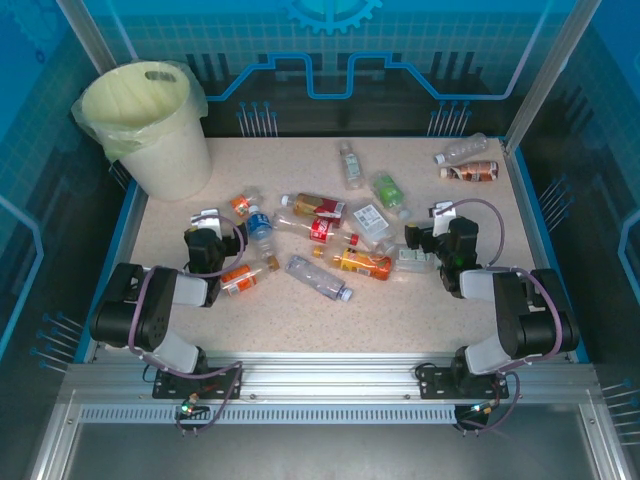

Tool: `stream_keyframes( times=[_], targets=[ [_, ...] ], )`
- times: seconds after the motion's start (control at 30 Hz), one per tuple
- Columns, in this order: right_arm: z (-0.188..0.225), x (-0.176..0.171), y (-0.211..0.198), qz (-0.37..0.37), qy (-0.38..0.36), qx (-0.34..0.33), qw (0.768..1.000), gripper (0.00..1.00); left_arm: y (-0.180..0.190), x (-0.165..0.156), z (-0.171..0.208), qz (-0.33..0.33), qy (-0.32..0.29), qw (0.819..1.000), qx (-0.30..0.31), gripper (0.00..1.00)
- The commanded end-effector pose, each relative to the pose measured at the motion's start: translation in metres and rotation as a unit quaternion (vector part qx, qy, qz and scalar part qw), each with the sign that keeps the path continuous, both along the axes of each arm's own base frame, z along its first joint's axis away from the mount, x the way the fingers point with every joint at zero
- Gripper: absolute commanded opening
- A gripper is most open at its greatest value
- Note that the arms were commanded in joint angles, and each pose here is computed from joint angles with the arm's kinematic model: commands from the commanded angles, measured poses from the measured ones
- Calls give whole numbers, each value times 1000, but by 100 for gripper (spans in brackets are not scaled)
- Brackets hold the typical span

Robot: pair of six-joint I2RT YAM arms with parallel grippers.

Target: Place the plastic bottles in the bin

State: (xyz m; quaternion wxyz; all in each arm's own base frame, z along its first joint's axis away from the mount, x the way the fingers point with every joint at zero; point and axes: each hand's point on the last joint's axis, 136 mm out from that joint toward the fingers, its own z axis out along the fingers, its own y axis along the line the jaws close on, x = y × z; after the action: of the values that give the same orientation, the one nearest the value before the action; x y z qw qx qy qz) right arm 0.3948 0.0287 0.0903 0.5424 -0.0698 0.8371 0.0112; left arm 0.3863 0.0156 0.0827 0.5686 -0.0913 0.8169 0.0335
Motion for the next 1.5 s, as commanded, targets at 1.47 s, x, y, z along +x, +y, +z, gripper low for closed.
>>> stream_keyframes(
  times=[1.47],
  targets=[
    [-27,-89,-8,-506,379,481,607,100,-31,-51,81,49,108,952,-280,99]
  ],
)
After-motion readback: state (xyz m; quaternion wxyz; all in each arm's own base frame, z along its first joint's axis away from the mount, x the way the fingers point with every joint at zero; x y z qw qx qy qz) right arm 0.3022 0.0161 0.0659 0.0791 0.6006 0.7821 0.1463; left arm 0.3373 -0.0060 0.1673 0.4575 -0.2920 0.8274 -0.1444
